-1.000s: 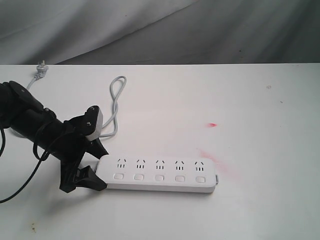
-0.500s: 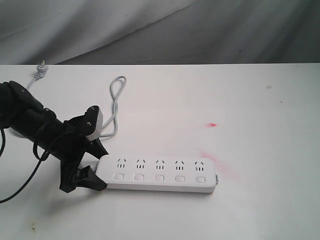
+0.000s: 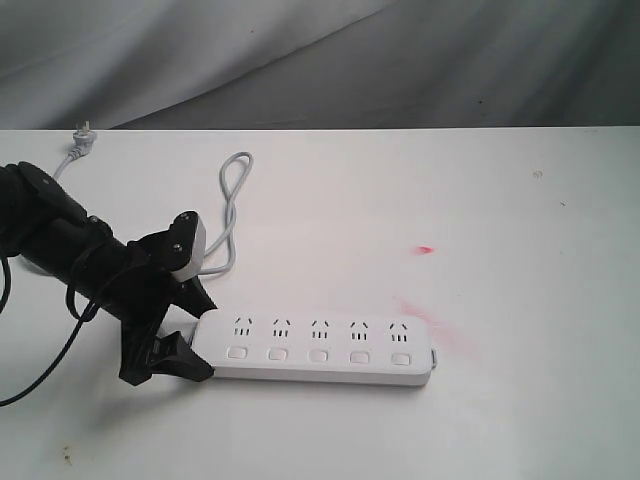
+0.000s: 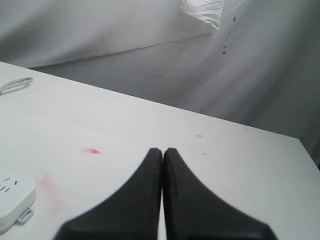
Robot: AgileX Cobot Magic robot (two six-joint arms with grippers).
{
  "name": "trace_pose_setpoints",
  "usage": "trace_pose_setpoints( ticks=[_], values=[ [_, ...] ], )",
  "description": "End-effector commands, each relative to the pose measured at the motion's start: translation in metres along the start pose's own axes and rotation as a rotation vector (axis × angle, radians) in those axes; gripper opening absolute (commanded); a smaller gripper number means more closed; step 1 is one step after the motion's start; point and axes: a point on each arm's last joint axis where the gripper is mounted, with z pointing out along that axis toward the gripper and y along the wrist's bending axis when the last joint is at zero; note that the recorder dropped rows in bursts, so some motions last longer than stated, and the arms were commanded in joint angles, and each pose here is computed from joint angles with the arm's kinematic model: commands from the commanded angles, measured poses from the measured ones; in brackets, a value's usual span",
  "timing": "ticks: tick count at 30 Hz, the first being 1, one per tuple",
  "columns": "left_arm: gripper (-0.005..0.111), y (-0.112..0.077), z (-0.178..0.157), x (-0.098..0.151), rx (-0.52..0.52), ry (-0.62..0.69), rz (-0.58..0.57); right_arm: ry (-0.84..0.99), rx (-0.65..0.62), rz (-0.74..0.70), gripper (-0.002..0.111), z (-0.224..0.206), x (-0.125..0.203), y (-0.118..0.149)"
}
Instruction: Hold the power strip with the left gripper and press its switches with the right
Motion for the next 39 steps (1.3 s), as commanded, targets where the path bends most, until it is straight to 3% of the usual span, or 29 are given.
trace_pose_setpoints(
  ticks=[1,27,34,39],
  values=[
    [0.050,-0.0001,-0.0013,-0.0009,0.007,-0.009,-0.003,0.005,0.007,-0.007,0.000,-0.0002,0.0013,-0.0003],
    [0.050,0.0014,-0.0013,-0.0024,-0.009,-0.025,-0.024,0.005,0.007,-0.003,0.000,-0.0002,0.0013,-0.0003],
    [0.079,0.0025,-0.0016,-0.0073,-0.018,-0.080,-0.078,0.005,0.007,-0.003,0.000,-0.0002,0.0013,-0.0003],
    [0.083,0.0025,-0.0016,-0.0073,-0.019,-0.080,-0.076,0.005,0.007,-0.003,0.000,-0.0002,0.0013,-0.0003]
  ],
)
